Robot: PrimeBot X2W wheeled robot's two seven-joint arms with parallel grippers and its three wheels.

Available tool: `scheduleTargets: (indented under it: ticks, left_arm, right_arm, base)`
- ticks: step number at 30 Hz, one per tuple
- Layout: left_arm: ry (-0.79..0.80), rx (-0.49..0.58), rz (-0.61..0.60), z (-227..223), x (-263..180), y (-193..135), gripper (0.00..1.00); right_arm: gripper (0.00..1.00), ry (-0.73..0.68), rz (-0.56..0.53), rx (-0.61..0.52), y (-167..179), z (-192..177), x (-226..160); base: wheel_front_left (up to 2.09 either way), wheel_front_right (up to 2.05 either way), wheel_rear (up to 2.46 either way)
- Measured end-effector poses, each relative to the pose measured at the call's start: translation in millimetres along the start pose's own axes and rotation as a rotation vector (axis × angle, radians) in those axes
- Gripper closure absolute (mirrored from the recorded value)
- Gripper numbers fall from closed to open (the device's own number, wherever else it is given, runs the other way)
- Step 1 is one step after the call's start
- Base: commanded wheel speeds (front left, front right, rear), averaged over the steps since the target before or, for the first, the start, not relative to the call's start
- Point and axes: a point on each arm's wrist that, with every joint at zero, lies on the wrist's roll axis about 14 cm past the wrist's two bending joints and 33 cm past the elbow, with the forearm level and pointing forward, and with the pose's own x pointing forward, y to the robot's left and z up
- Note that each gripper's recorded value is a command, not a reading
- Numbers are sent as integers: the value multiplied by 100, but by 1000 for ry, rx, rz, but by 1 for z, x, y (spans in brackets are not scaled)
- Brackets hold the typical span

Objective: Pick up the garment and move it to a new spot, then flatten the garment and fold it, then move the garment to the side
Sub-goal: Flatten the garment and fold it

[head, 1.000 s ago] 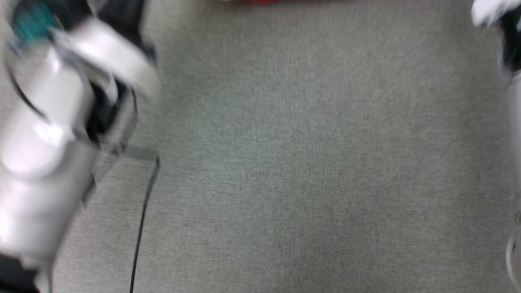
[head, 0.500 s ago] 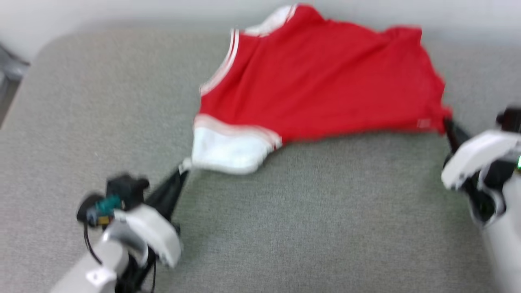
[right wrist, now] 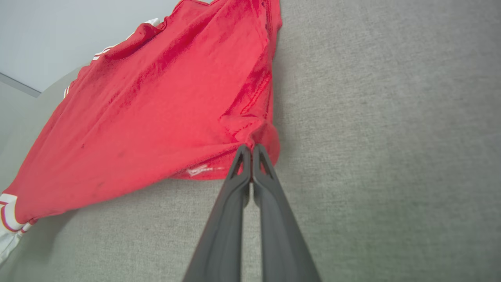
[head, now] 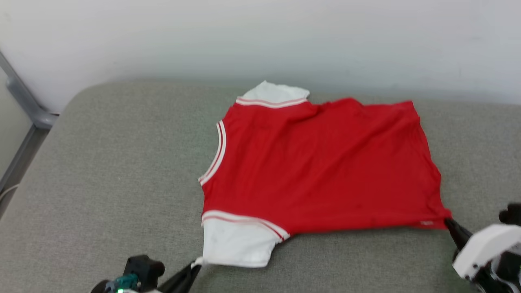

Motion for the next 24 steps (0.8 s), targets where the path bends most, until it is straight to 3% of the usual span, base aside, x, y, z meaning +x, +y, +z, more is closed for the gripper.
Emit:
scheduleTargets:
  ticks: [7,15,24]
  left_arm:
    - [89,-44,-62,-24,-34,-29,100]
    - [178,-96,-146,-44,-56,-61,100]
    - [1,-67,-72,0,-43,-33,100]
  right_arm:
    - [100,24,-1,-68,-15,-12,-45]
    - [100,25,-46,-51,-30,-33,-85]
    - [100,-66,-77,4,-27,-25,-101]
  base:
    - [0,0,0]
    - [0,0,0]
    - [0,0,0]
